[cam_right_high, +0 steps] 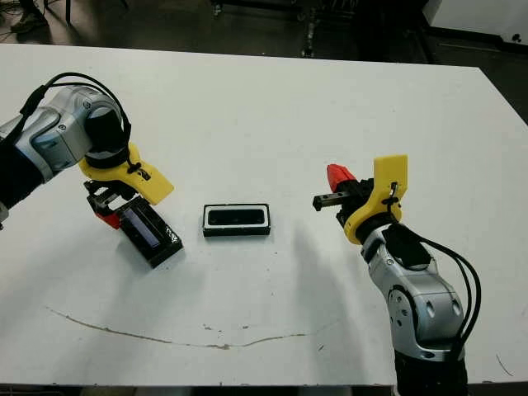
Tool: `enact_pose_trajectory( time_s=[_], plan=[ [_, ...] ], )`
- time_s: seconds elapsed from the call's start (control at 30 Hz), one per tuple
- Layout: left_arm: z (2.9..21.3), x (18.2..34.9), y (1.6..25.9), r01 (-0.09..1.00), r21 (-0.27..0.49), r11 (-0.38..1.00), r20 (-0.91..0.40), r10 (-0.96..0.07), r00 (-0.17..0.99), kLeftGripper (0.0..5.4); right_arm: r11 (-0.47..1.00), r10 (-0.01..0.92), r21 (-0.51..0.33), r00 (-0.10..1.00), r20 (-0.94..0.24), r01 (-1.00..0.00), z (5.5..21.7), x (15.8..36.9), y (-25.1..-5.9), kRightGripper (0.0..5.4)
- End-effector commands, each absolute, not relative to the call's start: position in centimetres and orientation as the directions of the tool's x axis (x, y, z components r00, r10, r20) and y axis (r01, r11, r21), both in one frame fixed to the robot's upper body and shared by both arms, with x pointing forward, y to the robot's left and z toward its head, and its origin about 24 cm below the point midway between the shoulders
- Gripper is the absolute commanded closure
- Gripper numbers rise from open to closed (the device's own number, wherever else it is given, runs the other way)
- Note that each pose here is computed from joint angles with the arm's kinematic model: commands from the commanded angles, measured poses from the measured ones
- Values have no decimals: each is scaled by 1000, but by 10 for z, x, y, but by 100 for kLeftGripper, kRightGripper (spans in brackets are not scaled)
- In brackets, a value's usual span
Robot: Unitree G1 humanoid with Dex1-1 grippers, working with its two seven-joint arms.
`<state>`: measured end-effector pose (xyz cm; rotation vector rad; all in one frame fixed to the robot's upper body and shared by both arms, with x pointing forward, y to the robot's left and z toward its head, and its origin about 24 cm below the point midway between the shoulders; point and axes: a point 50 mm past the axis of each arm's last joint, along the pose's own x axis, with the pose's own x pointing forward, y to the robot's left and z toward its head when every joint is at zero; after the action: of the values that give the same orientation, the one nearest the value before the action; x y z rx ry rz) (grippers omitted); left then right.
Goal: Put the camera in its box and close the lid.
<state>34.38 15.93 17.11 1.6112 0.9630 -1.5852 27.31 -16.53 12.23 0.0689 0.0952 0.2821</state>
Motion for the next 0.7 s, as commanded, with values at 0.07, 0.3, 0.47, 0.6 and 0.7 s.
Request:
enact_pose_trajectory(
  time_s=[0.07, 0.3, 0.47, 0.6, 0.7],
  plan=[
    [174, 342, 161, 861, -37, -508, -999, 45, -16, 177, 959, 280, 73, 954, -104, -273, 119, 271, -168, 540],
    [169, 338, 160, 842, -58, -536, -998, 27, -51, 177, 958, 282, 72, 954, -101, -276, 119, 272, -167, 540],
    [165, 335, 161, 841, -69, -537, -998, 28, -64, 177, 958, 283, 74, 954, -102, -276, 119, 271, -168, 540],
    [164, 331, 161, 822, -74, -565, -997, 39, -63, 177, 959, 281, 73, 954, -101, -275, 119, 271, -168, 540],
    [162, 329, 161, 809, -78, -583, -997, 36, -70, 177, 960, 277, 69, 955, -103, -271, 119, 271, -168, 540]
  ],
)
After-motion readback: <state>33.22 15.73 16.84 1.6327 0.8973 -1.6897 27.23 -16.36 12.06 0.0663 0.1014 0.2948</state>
